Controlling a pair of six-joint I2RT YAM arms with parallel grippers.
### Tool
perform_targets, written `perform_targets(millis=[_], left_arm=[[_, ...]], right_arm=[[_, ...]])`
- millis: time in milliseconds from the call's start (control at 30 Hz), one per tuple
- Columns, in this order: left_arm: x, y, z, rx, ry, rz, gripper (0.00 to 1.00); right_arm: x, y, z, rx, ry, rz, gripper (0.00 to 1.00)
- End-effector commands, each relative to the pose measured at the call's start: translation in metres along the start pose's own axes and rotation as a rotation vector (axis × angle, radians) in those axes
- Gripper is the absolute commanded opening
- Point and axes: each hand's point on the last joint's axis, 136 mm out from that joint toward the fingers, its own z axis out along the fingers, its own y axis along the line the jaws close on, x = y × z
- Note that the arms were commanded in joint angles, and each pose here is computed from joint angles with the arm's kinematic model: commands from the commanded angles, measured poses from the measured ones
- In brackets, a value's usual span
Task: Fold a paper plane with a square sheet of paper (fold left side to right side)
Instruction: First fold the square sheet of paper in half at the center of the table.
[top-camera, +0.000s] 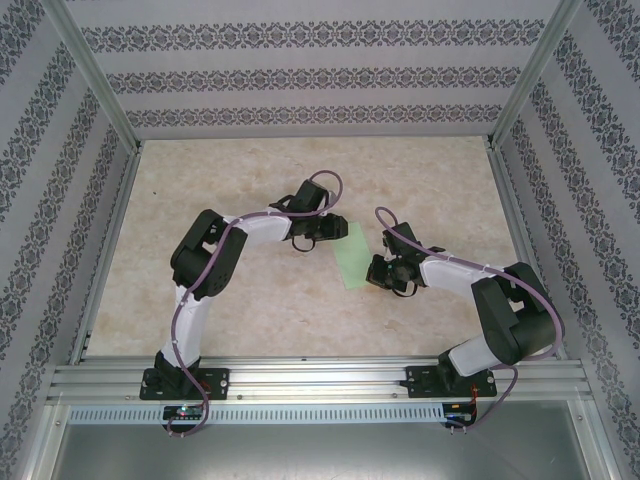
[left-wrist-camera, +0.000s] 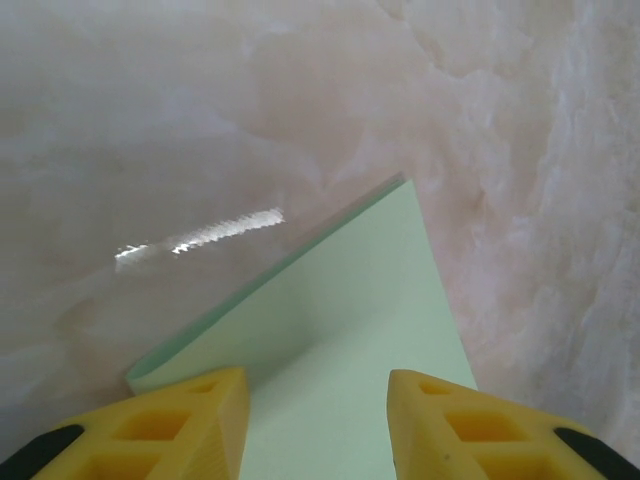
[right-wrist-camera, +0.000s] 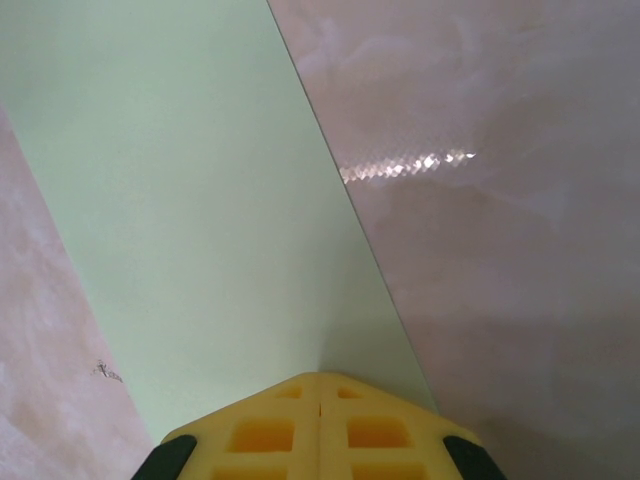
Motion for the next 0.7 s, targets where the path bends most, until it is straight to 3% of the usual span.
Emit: perform_targets(millis=[0,333,600,667], left_arm=[[-0.016,0.061,0.005,-0.142,-0.024,-0.046,0.43],[-0.057,0.075,-0.003,-0.197,-0.044,-0.031,0.45],[-0.089,0.047,-0.044,-0.156,-0.102,0.024,0.49],[-0.087,0.036,-0.058,-0.121,-0.115,0.027,0.51]], right_arm=[[0.032,-0.038,0.007,0.158,0.105,0.017,0.02],[0.028,-0.024,0.003,0.104,0.083,0.003,0.03],[0.011,0.008,-0.011,0.001,0.045,-0.037,0.06],[0.002,0.021,-0.024,-0.037,0.005,-0.061,0.14]])
